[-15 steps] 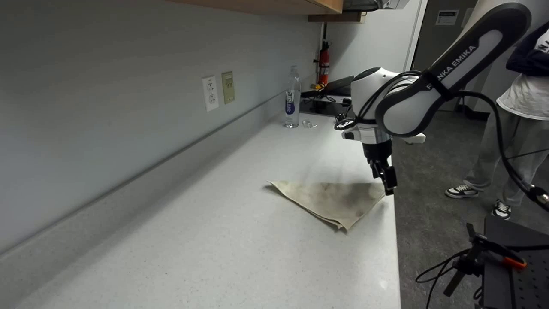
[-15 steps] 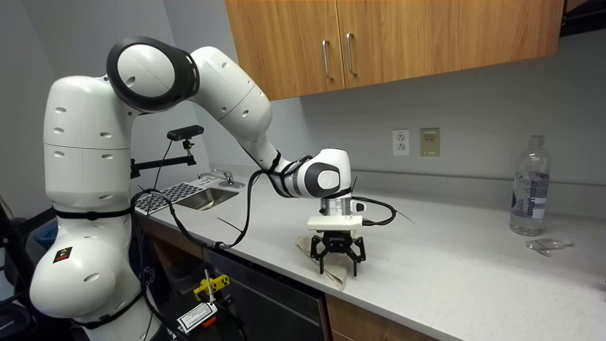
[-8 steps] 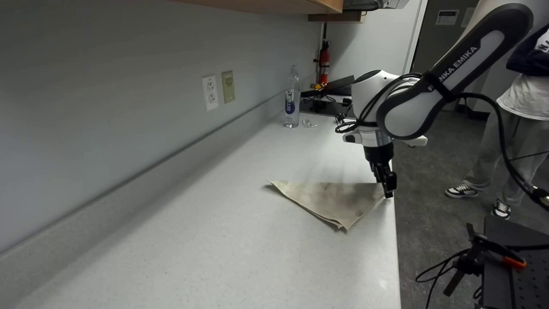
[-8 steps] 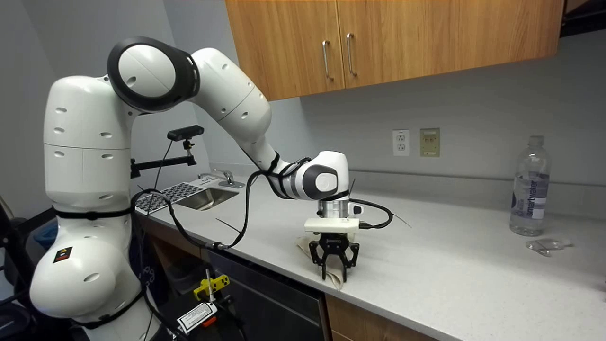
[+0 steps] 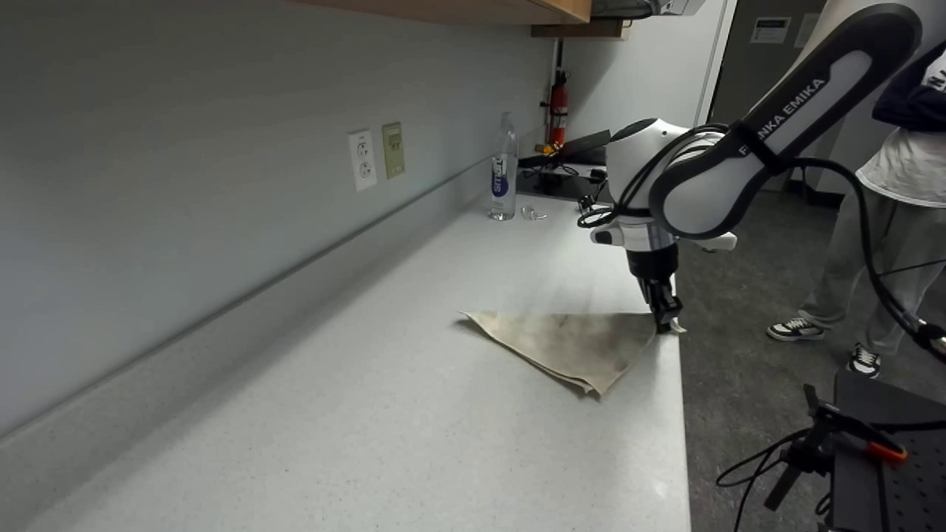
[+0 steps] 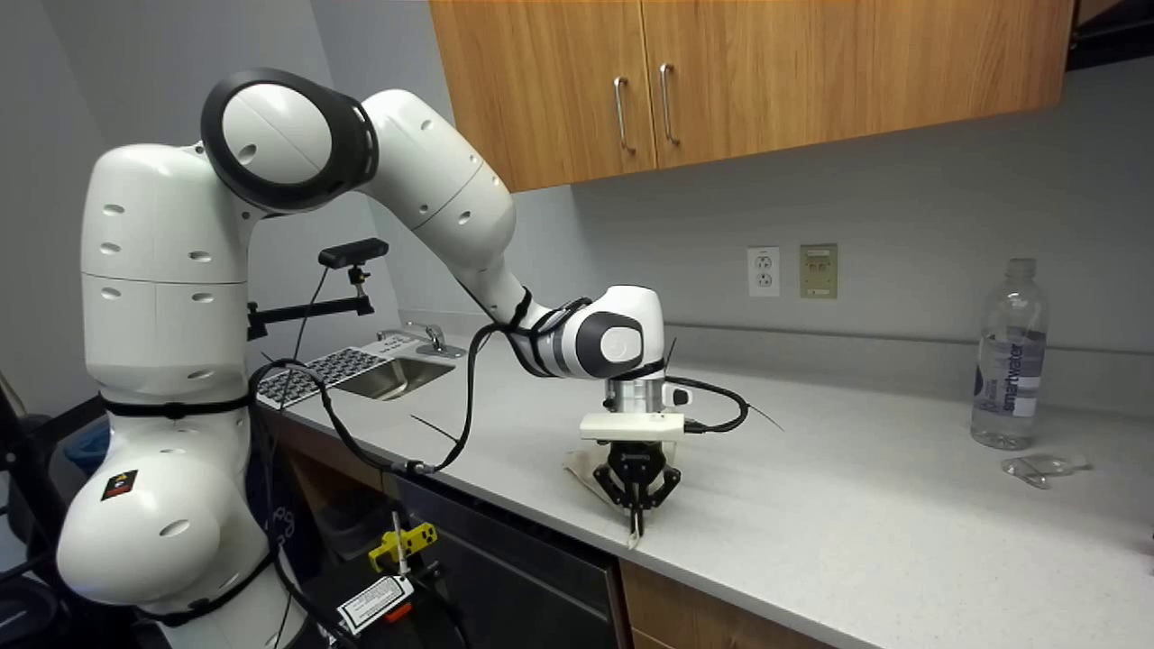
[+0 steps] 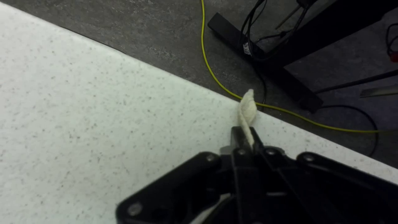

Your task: Fold the towel on the counter

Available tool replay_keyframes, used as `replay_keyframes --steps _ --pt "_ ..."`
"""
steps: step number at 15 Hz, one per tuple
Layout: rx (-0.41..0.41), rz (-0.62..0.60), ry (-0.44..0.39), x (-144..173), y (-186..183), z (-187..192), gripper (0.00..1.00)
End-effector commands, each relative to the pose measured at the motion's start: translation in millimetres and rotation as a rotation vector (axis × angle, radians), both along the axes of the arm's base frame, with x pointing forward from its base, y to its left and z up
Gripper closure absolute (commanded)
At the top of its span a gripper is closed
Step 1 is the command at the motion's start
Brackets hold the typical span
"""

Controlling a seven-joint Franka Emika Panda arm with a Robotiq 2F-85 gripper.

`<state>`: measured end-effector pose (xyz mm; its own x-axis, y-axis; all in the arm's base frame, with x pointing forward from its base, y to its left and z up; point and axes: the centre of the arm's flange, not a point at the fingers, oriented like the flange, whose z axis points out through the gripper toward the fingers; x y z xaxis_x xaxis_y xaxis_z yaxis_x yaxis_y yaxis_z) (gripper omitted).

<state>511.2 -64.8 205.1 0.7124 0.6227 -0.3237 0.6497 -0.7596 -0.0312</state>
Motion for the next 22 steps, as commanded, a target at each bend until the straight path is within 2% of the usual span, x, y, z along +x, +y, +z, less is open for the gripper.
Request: replay_keyframes --steps 1,6,13,14,18,20,22 --pt "-0.03 0.031 0.032 -8 -3 9 0.99" --pt "-0.076 0.073 0.073 -11 -6 9 0.99" --pt "-0.064 0.126 0.005 -6 -7 6 0.99" --pt "-0.074 0.142 -0.016 -1 8 34 0.99" --pt "-0.072 0.192 -0.038 8 30 70 0.99" --pt "-0.081 0.224 -0.055 10 39 88 0.99" --pt "-0.077 0.238 -0.075 20 40 87 0.99"
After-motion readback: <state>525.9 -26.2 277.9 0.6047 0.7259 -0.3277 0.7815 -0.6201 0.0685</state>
